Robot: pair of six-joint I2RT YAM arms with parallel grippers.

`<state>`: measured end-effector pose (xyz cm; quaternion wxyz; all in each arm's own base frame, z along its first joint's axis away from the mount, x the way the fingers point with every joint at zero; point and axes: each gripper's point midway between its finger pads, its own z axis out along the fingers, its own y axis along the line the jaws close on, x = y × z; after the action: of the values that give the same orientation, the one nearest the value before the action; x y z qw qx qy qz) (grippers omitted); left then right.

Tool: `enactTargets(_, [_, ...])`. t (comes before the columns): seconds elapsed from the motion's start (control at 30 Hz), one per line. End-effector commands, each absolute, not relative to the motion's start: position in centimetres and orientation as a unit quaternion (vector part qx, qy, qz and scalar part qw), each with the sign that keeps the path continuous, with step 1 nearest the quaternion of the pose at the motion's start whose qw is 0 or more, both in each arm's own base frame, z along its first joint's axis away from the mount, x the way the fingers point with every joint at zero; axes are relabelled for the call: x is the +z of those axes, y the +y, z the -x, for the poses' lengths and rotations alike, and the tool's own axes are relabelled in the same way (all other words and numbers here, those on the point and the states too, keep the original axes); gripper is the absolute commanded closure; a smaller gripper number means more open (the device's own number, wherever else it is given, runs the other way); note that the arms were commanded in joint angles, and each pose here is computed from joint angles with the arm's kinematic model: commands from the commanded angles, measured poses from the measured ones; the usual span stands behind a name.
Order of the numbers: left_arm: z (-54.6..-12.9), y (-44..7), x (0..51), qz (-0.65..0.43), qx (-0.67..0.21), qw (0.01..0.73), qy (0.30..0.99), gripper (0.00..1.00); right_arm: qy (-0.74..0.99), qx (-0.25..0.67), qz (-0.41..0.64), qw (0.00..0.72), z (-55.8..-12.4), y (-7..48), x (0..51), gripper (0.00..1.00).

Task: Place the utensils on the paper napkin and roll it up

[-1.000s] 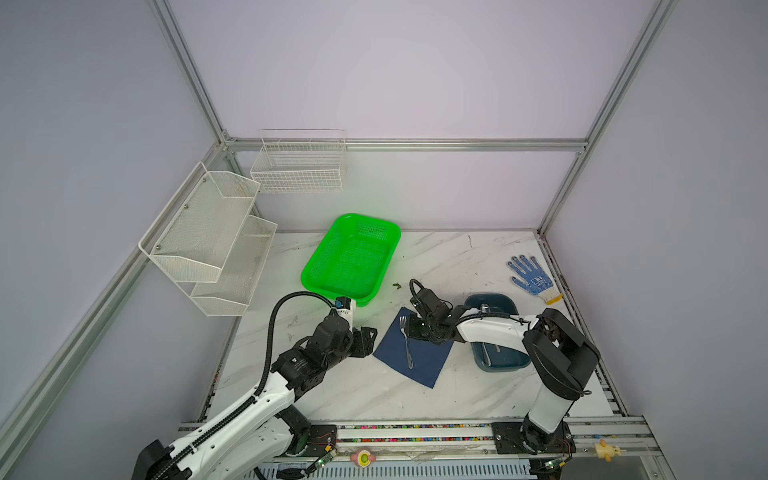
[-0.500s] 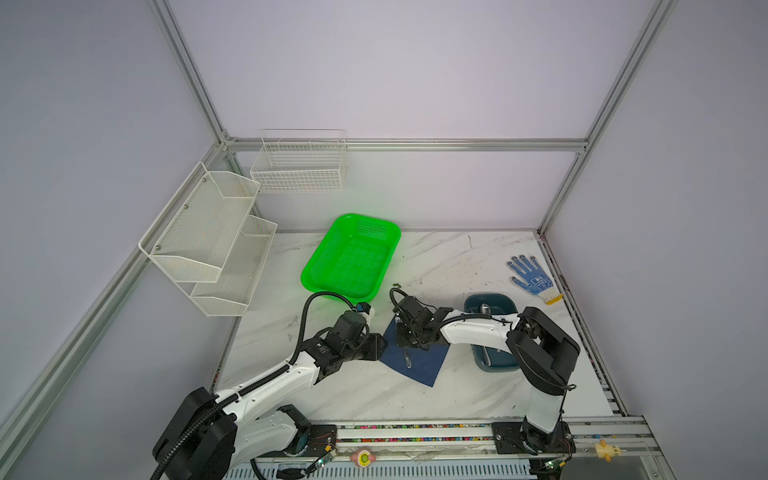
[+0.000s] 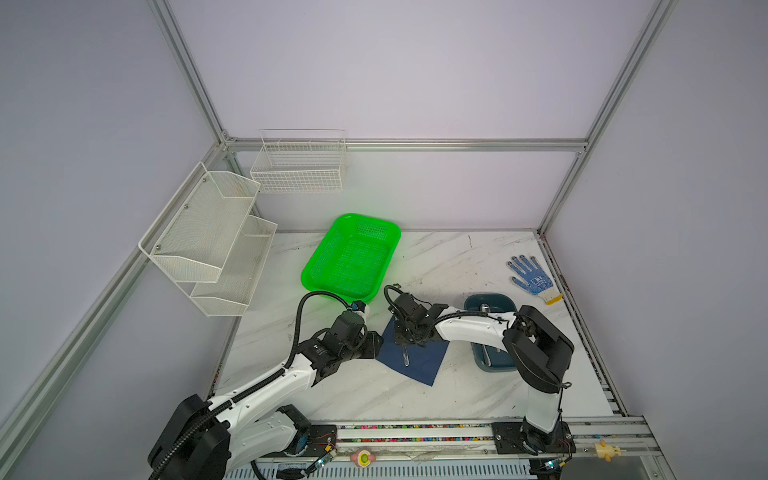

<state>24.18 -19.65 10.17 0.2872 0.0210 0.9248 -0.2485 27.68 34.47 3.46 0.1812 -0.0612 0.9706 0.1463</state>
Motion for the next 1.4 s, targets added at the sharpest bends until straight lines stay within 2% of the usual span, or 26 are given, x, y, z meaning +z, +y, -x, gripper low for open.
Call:
enactTargets(0.0, [-25.1,-19.7,11.8,-0.013,-0.254,0.312,0.915,0.62,0.974,0.121,0.083,0.175,-27.7,34.3,2.3,0.9])
enactTargets(0.33, [-25.0,-19.0,11.7,-0.007,-0.242,0.317,0.917,0.62,0.97,0.116,0.133,0.167,-27.3,34.4,2.0,0.89])
enactTargets(1.0, [-24.9,-18.3,12.1,0.009,-0.233,0.322,0.918,0.61,0.97,0.136,0.122,0.161,-26.2,33.8,3.4,0.88])
enactTargets(1.2, [-24.9,-18.3,12.1,0.006,-0.234,0.321,0.918,0.61,0.967,0.15,0.128,0.159,-26.1,34.5,3.2,0.82])
enactTargets(1.37, [-24.8,-18.7,12.4,-0.009,-0.24,0.322,0.916,0.6,0.952,0.198,0.125,0.197,-26.7,35.6,6.3,0.76])
